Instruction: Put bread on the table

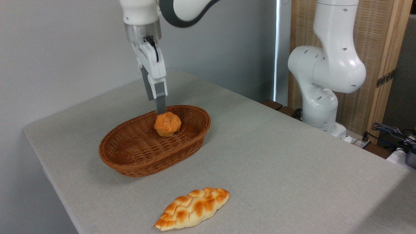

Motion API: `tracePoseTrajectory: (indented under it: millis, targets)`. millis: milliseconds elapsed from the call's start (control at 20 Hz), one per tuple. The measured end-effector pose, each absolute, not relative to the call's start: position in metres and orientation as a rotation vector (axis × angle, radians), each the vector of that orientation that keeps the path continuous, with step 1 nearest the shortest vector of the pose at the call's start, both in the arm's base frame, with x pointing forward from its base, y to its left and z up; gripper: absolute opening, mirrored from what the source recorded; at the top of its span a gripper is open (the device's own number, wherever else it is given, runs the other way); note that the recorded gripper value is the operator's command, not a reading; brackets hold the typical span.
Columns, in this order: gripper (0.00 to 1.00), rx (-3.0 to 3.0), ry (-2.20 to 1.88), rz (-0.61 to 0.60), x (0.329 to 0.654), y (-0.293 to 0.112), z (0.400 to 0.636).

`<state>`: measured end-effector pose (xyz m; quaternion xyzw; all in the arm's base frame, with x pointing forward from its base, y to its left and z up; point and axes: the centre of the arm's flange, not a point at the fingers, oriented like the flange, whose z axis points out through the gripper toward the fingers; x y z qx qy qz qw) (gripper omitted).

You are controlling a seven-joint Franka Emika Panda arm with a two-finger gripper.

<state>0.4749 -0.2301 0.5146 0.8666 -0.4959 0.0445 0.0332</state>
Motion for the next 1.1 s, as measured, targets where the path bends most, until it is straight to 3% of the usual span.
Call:
tracePoseTrajectory:
  millis: [250,950,1000,1050,1100]
  targets:
    - [1.0,2.662,-1.538,0.106,0.47,-0.224,0.479]
    - [1.0,2.616,-1.482,0.085,0.462,-0.227,0.451]
    - [0.97,2.617,-1.482,0.087,0.462,-0.227,0.448]
    - [0.81,2.617,-1.482,0.085,0.462,-0.227,0.447]
    - [0.76,2.616,-1.483,0.08,0.461,-0.227,0.445]
